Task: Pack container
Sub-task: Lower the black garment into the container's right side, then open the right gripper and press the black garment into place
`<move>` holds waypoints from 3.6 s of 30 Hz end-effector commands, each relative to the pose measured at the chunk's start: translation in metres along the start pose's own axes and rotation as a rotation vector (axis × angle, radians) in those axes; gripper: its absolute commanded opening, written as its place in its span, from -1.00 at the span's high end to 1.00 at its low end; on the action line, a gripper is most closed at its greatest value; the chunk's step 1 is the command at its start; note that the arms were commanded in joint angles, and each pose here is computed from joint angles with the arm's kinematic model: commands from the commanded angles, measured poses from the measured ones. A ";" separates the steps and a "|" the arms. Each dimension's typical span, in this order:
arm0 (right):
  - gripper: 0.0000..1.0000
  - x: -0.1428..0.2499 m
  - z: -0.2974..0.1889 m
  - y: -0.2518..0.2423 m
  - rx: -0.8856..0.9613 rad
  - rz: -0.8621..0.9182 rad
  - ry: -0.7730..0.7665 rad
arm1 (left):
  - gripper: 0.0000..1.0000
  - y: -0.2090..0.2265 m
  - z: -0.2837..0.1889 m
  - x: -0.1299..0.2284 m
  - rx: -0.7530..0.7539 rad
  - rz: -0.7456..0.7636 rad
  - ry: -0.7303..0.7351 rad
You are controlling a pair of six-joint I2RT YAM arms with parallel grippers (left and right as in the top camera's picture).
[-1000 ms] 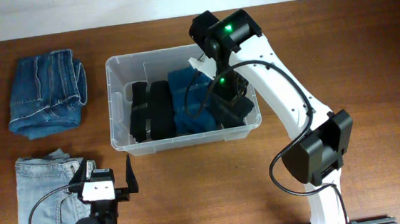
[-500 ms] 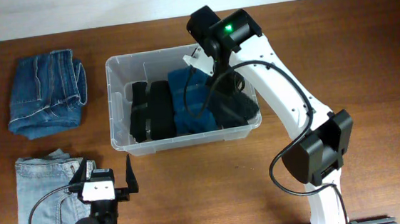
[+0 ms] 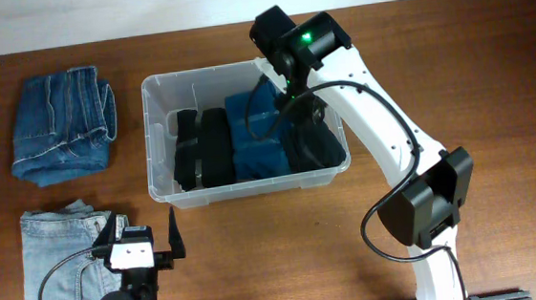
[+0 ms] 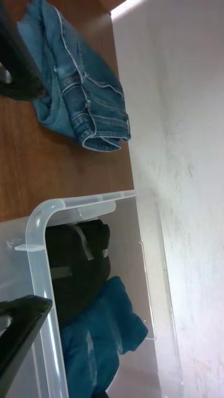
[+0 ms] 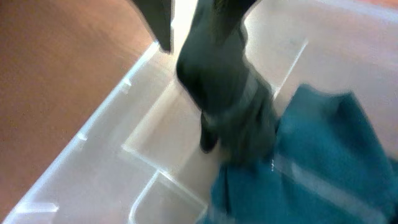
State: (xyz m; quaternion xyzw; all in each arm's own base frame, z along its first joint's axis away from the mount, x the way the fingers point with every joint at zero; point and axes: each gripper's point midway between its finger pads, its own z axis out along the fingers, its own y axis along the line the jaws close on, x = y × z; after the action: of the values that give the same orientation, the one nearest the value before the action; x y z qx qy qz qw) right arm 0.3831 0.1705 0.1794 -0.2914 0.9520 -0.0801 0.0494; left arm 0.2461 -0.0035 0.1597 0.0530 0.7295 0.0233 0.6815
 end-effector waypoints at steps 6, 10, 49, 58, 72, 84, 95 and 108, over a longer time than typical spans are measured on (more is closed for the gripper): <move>0.90 0.015 -0.009 0.041 -0.232 0.217 0.067 | -0.99 -0.002 0.000 0.001 0.009 0.009 -0.001; 0.92 0.020 -0.002 0.032 -0.169 0.275 0.096 | -0.99 -0.002 0.000 0.001 0.010 0.009 -0.001; 0.91 -0.032 0.066 -0.009 -0.182 0.392 -0.093 | -0.99 -0.002 0.000 0.001 0.009 0.009 -0.001; 0.91 -0.048 0.063 -0.010 -0.198 0.394 -0.156 | -0.99 -0.002 0.000 0.001 0.010 0.009 -0.001; 0.92 -0.062 0.025 -0.012 -0.244 0.394 -0.251 | -0.99 -0.002 0.000 0.001 0.010 0.009 -0.001; 0.84 0.018 -0.049 -0.055 -0.035 0.470 -0.097 | -0.99 -0.002 0.000 0.001 0.010 0.009 -0.001; 0.92 0.032 0.013 -0.039 -0.057 0.454 0.062 | -0.99 -0.002 0.000 0.001 0.010 0.009 -0.001; 0.92 0.026 0.047 -0.025 -0.112 0.454 0.071 | -0.99 -0.002 0.000 0.001 0.010 0.009 -0.001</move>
State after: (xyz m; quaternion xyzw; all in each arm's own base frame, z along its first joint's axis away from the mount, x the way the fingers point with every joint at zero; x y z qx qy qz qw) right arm 0.3836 0.1252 0.1437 -0.0714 0.9965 -0.0357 0.0239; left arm 0.2461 -0.0035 0.1595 0.0532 0.7297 0.0234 0.6813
